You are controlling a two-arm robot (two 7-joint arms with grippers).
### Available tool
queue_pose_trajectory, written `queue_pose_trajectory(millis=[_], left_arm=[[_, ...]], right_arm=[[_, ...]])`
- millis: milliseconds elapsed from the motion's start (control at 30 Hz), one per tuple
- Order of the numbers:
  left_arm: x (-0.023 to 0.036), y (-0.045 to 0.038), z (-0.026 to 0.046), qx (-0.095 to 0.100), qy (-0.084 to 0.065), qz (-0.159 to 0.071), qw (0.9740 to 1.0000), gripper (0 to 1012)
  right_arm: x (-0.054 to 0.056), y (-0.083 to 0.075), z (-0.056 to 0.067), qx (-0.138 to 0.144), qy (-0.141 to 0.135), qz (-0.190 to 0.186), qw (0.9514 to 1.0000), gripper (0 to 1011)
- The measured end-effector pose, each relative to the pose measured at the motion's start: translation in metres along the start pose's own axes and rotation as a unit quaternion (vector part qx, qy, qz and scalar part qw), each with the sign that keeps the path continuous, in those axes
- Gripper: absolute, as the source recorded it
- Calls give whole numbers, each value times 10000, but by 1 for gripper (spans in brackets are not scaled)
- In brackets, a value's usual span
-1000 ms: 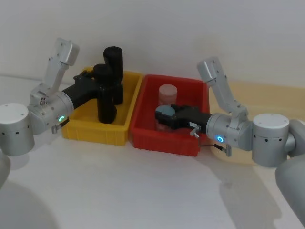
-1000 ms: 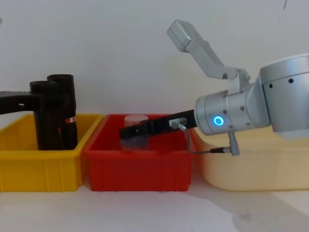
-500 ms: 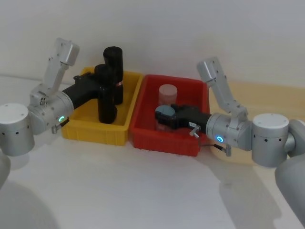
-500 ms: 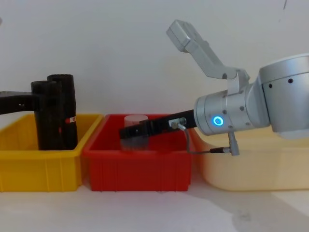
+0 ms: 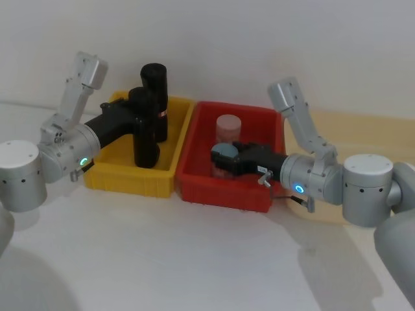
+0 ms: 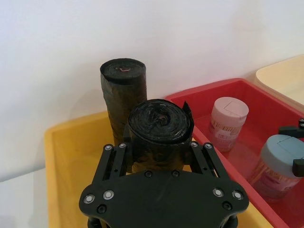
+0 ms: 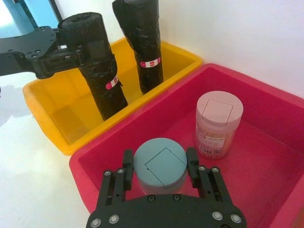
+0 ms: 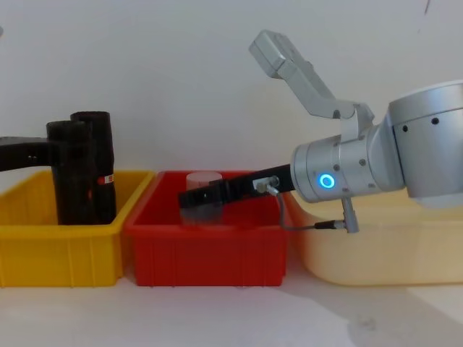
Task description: Pick up the garbage bag with the one hand and transfer it to the other hand.
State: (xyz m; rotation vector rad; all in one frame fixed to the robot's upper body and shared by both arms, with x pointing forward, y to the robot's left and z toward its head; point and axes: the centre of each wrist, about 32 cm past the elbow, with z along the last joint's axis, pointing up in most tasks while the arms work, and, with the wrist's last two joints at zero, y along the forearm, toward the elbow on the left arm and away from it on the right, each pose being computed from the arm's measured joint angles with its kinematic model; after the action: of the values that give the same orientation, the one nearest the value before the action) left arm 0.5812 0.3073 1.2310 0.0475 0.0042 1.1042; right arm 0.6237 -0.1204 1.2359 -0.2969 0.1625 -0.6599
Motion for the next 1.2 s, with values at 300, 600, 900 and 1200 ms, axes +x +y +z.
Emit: queue_pose_trajectory(millis=[300,600,900,1200], left_arm=[[-1,0,1,-2,-2,-1,10000,519],[-23,25,101,-187,-117,-66,9997,519],[-47,73,403,-580,-251,-252,9977,519],[-101,54,794,-948,-315,-668,9927,519]], right_arm=[[-1,-1,0,2,1,2,10000,656],[-41,-58,62,195,-53,66,9998,656],[-108,-214,258,617,-259,120,9977,656],[-169,-526,528,1140,-577,-53,9918,656]])
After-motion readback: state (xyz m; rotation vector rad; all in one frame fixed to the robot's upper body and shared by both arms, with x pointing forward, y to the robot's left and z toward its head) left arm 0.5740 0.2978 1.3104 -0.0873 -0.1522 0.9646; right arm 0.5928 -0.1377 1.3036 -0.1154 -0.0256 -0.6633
